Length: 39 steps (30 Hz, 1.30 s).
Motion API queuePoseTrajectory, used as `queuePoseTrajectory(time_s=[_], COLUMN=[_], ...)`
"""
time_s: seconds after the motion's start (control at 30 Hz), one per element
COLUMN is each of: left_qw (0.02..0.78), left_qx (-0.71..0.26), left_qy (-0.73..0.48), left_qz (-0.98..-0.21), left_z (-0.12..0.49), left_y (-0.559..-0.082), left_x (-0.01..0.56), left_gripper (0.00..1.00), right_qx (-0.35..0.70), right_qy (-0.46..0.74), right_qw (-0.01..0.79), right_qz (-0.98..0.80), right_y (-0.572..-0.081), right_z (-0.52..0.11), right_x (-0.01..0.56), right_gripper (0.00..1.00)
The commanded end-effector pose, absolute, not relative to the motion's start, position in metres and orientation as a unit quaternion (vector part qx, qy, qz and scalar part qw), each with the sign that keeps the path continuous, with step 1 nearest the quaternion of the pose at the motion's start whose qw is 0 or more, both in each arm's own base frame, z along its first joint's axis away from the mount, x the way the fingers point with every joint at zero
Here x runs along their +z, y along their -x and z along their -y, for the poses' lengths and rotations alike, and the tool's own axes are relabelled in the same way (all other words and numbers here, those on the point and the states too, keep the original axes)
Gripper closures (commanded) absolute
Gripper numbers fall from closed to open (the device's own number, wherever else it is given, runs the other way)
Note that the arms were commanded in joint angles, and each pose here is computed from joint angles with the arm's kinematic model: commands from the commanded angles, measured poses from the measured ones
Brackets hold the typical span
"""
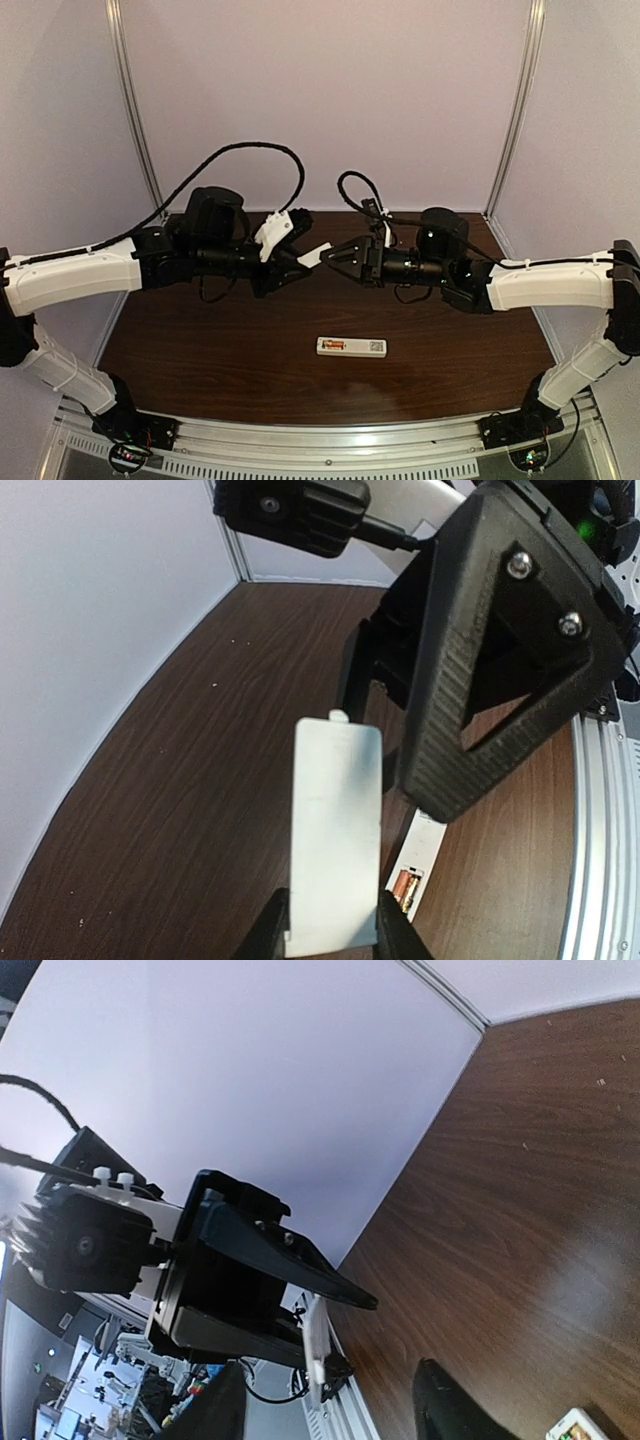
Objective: Load the batteries into the remote control
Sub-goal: Pass from the right arm to the left, then move the remote control without the battery cover to the center of the board.
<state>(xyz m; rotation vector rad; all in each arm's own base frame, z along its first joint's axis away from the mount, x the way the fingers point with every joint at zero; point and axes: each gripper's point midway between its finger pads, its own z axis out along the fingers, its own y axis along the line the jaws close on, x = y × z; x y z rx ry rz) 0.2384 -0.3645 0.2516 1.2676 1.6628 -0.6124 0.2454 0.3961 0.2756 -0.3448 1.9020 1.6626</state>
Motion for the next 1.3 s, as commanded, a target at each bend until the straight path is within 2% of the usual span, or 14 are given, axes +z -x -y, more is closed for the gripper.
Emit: queuePoseTrajectory(time_s=[0.0, 0.13, 0.3, 0.57, 0.8, 1.1, 1.27], left_qw=[0.435, 0.378, 0.345, 0.308, 0.288, 0.282, 0.273], left_qx=[-0.266, -0.274, -0.279, -0.273, -0.270, -0.274, -0.271], left_qy=[-0.521, -0.535, -0.545, -0.565, -0.574, -0.594, -0.600], left_qz=[-0.685, -0.704, -0.712, -0.715, -0.717, -0.702, -0.702], left_z=[0.367, 0.358, 0.347, 0.348, 0.349, 0.345, 0.342], left_y=[-0.232, -0.221, -0.212, -0.209, -0.208, -0.198, -0.195], left_x=[0.243, 0.213, 0.194, 0.165, 0.146, 0.129, 0.121], left_gripper=[0.97, 0.95, 0.89, 0.82, 0.82, 0.79, 0.77], right_qx=[0.578, 0.494, 0.380, 0.302, 0.293, 0.330, 0.352], right_qy=[0.114, 0.092, 0.056, 0.053, 0.063, 0.093, 0.115], right_qw=[0.308, 0.324, 0.288, 0.232, 0.185, 0.136, 0.119], right_qz=[-0.747, -0.802, -0.877, -0.923, -0.936, -0.929, -0.921], right_y=[-0.253, -0.254, -0.244, -0.232, -0.223, -0.222, -0.229], right_z=[-0.369, -0.328, -0.277, -0.252, -0.252, -0.281, -0.302], right_x=[0.269, 0.240, 0.175, 0.105, 0.063, 0.040, 0.033], right_gripper=[0.27, 0.25, 0.27, 0.27, 0.27, 0.40, 0.43])
